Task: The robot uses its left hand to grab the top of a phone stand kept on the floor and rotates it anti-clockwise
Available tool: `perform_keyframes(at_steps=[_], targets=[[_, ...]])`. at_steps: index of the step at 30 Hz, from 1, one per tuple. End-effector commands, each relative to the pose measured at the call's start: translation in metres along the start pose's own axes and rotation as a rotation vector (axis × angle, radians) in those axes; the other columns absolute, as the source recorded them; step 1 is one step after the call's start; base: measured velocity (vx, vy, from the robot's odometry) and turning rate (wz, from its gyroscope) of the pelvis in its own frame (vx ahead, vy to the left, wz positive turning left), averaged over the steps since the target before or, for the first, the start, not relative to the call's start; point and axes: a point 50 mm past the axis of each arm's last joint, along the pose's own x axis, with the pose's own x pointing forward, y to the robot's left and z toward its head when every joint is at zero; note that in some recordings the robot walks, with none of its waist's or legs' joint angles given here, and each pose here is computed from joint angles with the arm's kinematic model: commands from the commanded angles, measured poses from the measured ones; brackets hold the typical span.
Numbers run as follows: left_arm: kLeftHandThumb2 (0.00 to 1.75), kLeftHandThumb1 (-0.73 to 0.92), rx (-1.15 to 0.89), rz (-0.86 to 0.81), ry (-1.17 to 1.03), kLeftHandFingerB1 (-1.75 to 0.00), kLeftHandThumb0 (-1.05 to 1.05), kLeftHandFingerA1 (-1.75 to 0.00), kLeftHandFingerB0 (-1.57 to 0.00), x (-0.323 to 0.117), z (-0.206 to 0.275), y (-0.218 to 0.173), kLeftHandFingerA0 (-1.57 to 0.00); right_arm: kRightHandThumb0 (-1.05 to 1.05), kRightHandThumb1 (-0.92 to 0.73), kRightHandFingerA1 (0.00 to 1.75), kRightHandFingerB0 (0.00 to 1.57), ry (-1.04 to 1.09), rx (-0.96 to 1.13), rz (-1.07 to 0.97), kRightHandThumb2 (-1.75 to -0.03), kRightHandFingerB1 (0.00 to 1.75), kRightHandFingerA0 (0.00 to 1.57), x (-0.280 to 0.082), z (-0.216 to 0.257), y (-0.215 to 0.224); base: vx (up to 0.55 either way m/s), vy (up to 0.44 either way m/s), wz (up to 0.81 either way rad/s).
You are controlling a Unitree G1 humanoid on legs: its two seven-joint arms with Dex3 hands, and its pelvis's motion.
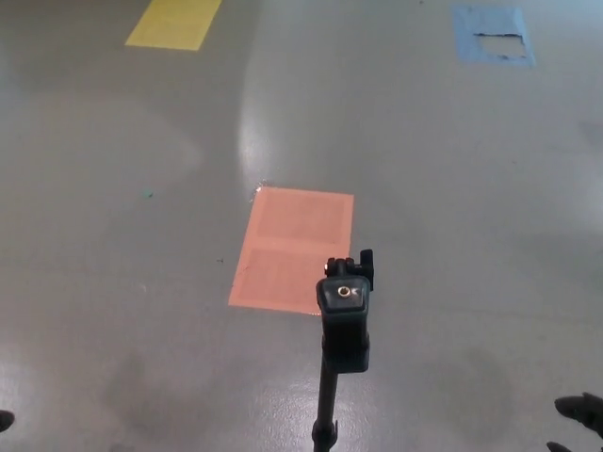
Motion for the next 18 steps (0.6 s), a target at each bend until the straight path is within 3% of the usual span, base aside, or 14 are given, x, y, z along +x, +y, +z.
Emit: perform_keyframes(at_steps=[1, 2, 4, 6, 7, 9, 10, 11, 12, 13, 14, 18], targets=[[0.78, 0.58, 0.053, -0.078, -0.046, -0.34, -0.62, -0.42, -0.08, -0.001, 0.003, -0.001, -0.20, -0.55, -0.81, 0.42, 0.12, 0.006, -0.035, 0.024, -0.65, 0.26, 0.62, -0.001, -0.004, -0.009, 0.00, 0.000, 0.00], [1.00, 0.48, 0.054, -0.084, -0.071, -0.47, -0.33, -0.48, 0.00, 0.000, 0.006, -0.005, -0.02, -0.54, -0.82, 0.41, 0.13, 0.006, -0.028, 0.030, -0.64, 0.27, 0.60, -0.001, -0.005, -0.009, 0.00, 0.000, 0.00], [1.00, 0.48, 0.055, -0.091, -0.100, -0.47, -0.33, -0.48, 0.00, 0.001, 0.009, -0.009, -0.02, -0.54, -0.82, 0.41, 0.13, 0.006, -0.020, 0.036, -0.64, 0.27, 0.60, -0.001, -0.005, -0.010, 0.00, 0.000, 0.00], [0.99, 0.46, 0.081, -0.069, -0.209, -0.47, -0.33, -0.48, 0.00, 0.000, 0.022, -0.015, -0.01, -0.54, -0.81, 0.41, 0.13, 0.005, -0.010, 0.041, -0.64, 0.27, 0.59, -0.001, -0.005, -0.010, 0.00, 0.000, 0.00], [0.64, 0.53, 0.054, -0.063, -0.290, -0.21, -0.51, -0.30, -0.07, -0.001, 0.033, -0.019, -0.09, -0.53, -0.81, 0.41, 0.13, 0.004, -0.007, 0.044, -0.64, 0.27, 0.59, -0.001, -0.004, -0.010, 0.00, 0.000, 0.00], [0.56, 0.54, 0.055, -0.054, -0.523, -0.24, -0.55, -0.27, -0.02, -0.010, 0.068, -0.027, -0.04, -0.53, -0.81, 0.41, 0.13, 0.002, 0.009, 0.053, -0.64, 0.26, 0.58, 0.000, -0.003, -0.011, 0.00, 0.000, 0.00], [0.56, 0.54, 0.068, -0.054, -0.561, -0.24, -0.55, -0.27, -0.02, -0.013, 0.073, -0.028, -0.04, -0.53, -0.81, 0.41, 0.13, 0.002, 0.013, 0.054, -0.64, 0.26, 0.58, 0.000, -0.003, -0.011, 0.00, 0.000, 0.00], [0.77, 0.39, 0.101, -0.059, -0.737, -0.23, -0.57, -0.29, -0.01, -0.027, 0.099, -0.033, -0.01, -0.53, -0.81, 0.40, 0.13, 0.003, 0.013, 0.055, -0.64, 0.27, 0.58, 0.000, -0.003, -0.010, 0.00, 0.000, 0.00], [0.64, 0.49, 0.136, -0.068, -0.850, -0.19, -0.61, -0.23, -0.04, -0.041, 0.118, -0.038, -0.07, -0.61, -0.67, 0.53, 0.08, 0.003, 0.013, 0.058, -0.88, 0.37, 0.52, 0.000, -0.003, -0.010, 0.00, 0.000, 0.00], [0.64, 0.49, 0.173, -0.077, -0.958, -0.19, -0.61, -0.23, -0.04, -0.057, 0.136, -0.044, -0.07, -0.61, -0.67, 0.53, 0.08, 0.002, 0.013, 0.061, -0.88, 0.37, 0.52, 0.000, -0.003, -0.009, 0.00, 0.000, 0.00], [0.75, 0.38, 0.183, -0.090, -1.017, -0.22, -0.58, -0.24, 0.00, -0.067, 0.147, -0.048, -0.05, -0.61, -0.67, 0.53, 0.08, 0.004, 0.015, 0.063, -0.88, 0.36, 0.52, 0.000, -0.003, -0.009, 0.00, 0.000, 0.00], [0.74, 0.39, 0.200, -0.124, -1.153, -0.19, -0.62, -0.26, 0.00, -0.088, 0.169, -0.055, -0.05, -0.61, -0.67, 0.52, 0.08, 0.010, 0.008, 0.072, -0.88, 0.35, 0.50, 0.000, -0.005, -0.009, 0.00, 0.000, 0.00]])
